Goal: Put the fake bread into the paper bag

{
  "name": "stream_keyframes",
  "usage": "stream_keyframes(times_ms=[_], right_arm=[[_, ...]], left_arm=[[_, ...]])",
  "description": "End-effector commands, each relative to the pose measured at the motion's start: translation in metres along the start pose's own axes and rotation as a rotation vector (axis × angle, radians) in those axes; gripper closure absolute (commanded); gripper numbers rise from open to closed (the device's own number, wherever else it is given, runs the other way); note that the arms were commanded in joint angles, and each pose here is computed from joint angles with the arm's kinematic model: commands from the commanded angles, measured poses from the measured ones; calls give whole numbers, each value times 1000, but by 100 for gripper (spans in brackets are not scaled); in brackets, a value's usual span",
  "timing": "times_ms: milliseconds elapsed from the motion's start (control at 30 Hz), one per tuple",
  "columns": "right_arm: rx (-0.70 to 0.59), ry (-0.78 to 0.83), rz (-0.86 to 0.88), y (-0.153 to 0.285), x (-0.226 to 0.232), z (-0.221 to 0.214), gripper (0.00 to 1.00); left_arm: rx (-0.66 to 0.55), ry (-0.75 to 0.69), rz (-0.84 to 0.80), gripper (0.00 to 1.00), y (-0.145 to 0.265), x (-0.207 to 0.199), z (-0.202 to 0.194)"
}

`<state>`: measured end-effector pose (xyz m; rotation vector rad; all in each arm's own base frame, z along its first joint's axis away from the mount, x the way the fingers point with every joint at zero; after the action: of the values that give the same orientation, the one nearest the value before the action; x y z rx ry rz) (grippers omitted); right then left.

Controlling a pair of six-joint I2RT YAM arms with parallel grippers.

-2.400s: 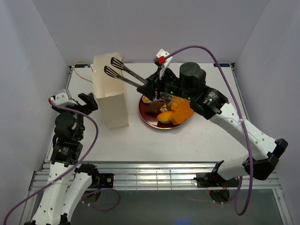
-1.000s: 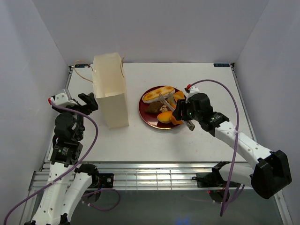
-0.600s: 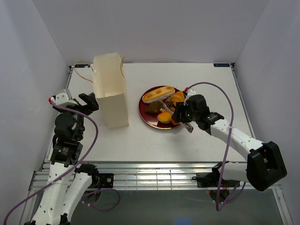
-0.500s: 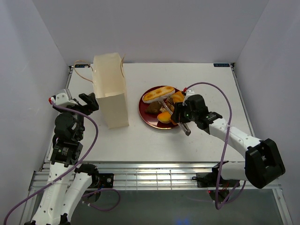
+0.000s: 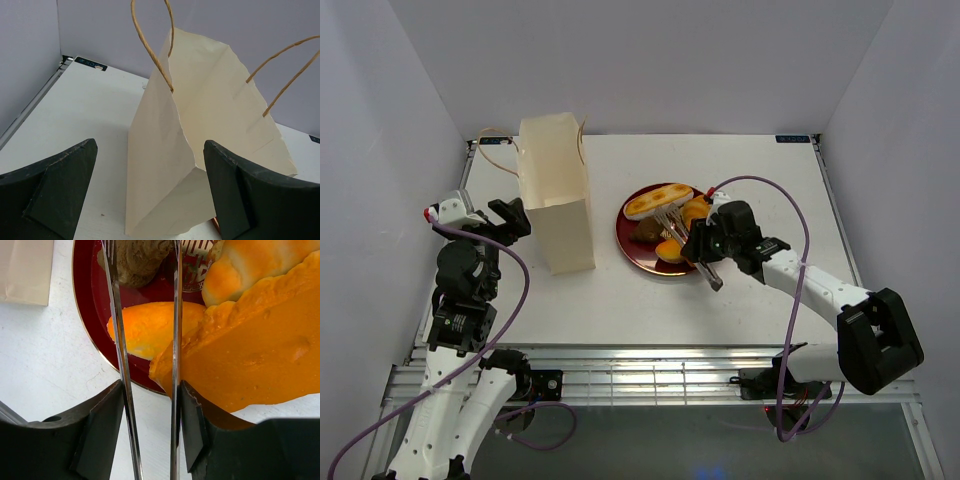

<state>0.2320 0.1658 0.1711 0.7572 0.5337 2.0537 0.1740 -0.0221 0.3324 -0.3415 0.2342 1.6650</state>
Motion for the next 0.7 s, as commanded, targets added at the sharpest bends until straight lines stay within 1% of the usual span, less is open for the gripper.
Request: stream_keyframes(times_ms=[0,133,400,667], right_arm=[[-93,13,36,7,9,26,48],[-98,32,13,13,10,37,45],[-101,61,-12,19,15,61,45],[-42,64,-58,19,13,64,45]], left_arm=[[-4,11,-20,2,3,-2,1],[-4,10,-23,2,3,-2,1],[-7,10,-23,2,4,-2,2],[-10,11,-24,2,4,-2,2]])
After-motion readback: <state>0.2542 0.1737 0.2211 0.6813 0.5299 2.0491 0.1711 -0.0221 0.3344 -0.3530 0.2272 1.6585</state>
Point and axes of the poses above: each gripper's point midway between its finger pads, its own y axis back along the fingers, its own x axis along the line the jaws close on, z = x × y, the point moved 10 cm from there along y, back along the fingers, and after that the axes turned 4 degrees about y, right-handed, at the moved point
